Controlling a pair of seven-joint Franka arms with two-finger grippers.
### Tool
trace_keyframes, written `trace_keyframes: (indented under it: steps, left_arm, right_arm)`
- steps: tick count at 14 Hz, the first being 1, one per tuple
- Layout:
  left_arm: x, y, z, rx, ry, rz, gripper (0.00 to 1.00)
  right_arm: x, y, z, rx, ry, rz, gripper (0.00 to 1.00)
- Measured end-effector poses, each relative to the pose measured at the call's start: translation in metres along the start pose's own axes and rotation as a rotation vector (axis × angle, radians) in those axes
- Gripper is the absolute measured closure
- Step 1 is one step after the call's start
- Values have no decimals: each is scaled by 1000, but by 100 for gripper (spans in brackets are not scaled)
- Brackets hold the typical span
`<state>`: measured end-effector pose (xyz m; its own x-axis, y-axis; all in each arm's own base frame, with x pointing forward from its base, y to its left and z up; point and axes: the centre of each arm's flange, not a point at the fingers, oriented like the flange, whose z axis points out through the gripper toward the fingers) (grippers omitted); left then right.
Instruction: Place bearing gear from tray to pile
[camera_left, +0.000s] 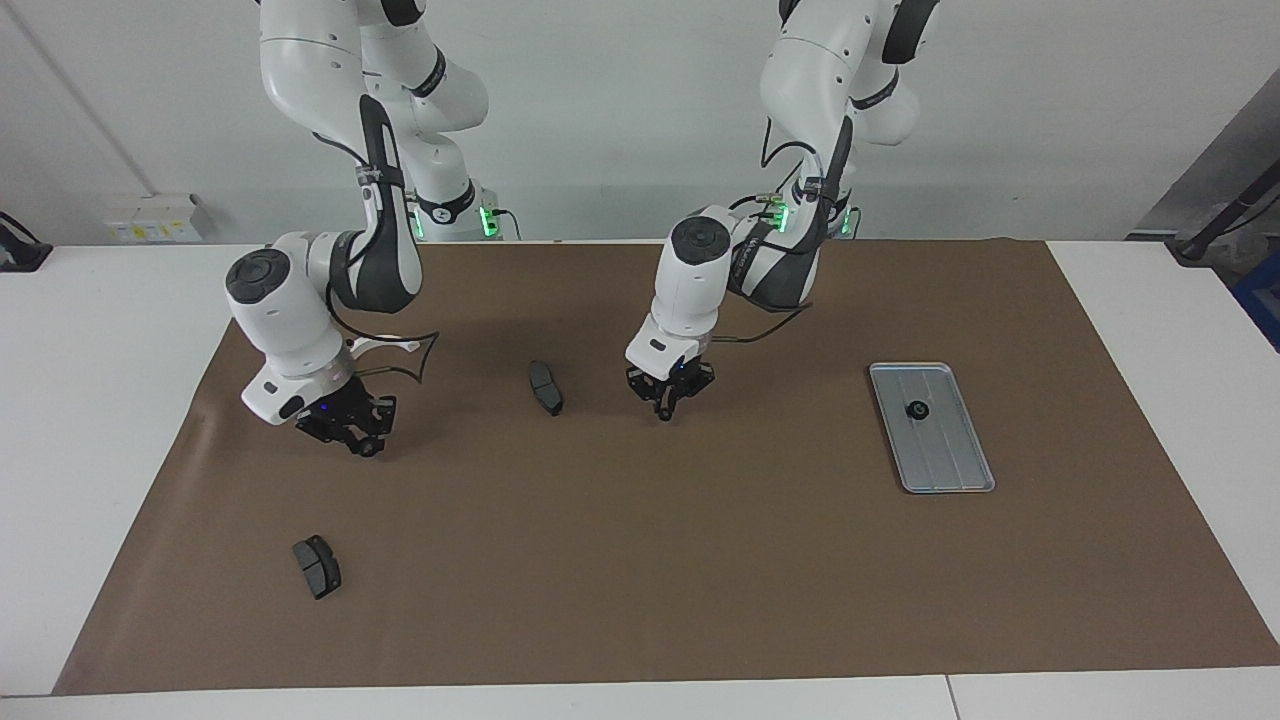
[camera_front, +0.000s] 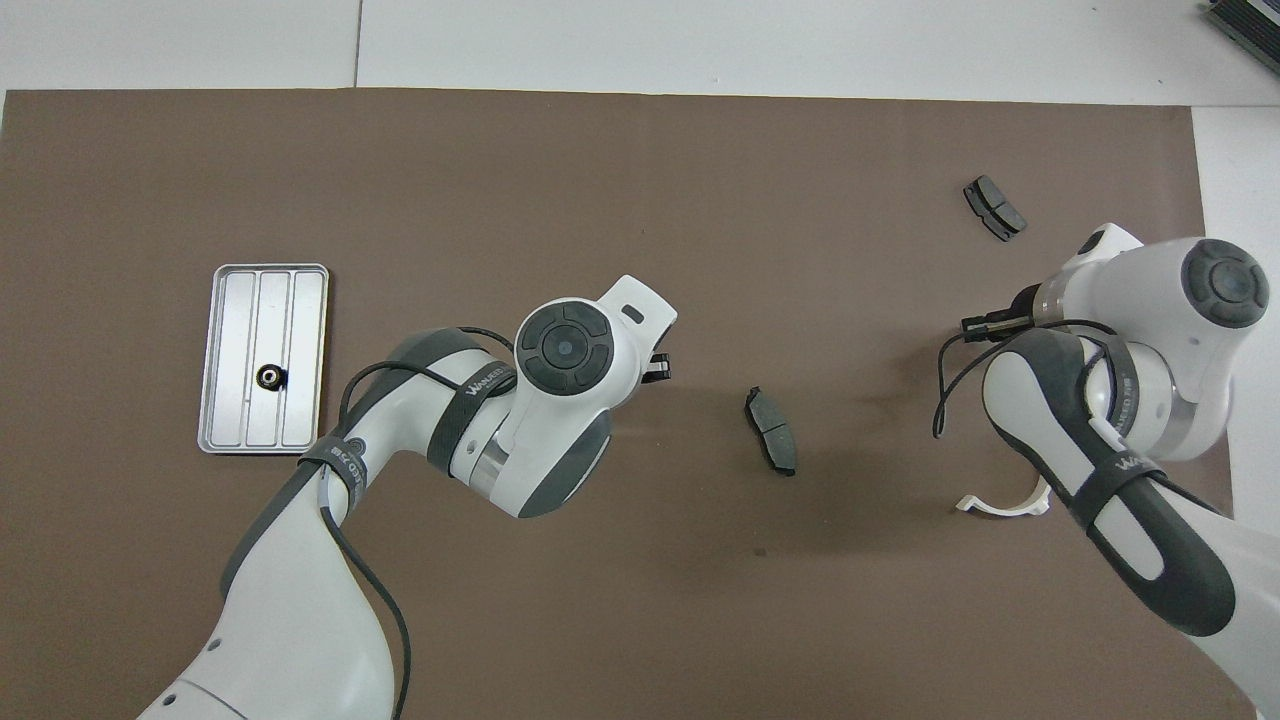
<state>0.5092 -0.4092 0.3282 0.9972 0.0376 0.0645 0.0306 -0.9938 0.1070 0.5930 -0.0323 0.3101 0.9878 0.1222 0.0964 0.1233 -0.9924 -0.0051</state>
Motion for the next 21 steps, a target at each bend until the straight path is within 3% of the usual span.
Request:
trace_keyframes:
  steps: [4,5,6,10,11,13,16,21]
  left_arm:
    - [-5,7,-1,-5,5,14,19]
    - [-1,4,-2,-5,10,4,6]
    - [9,-6,-5,-3,19,-17,0]
    - [92,-122,-34,5,72,-184,0]
    - [109,-158,-41,13,78,-209,0]
    - [131,-228,-52,41,61,-201,0]
    - [138,-307,-60,80,-29,-83,0]
    - [124,-376,-55,88,-102,-16,5]
  right_arm:
    - [-4,0,13,-2,-8,2,65]
    - [-5,0,15,-1,-11,3,58]
    - [-5,0,15,-1,-12,4,48]
    - [2,-1,3,-2,16,11,6]
    - [6,-5,-6,0,30,24,0]
    - [16,-28,-29,19,34,70,0]
    - [32,-91,-62,62,16,138,0]
    - [38,-225,-92,89,46,201,0]
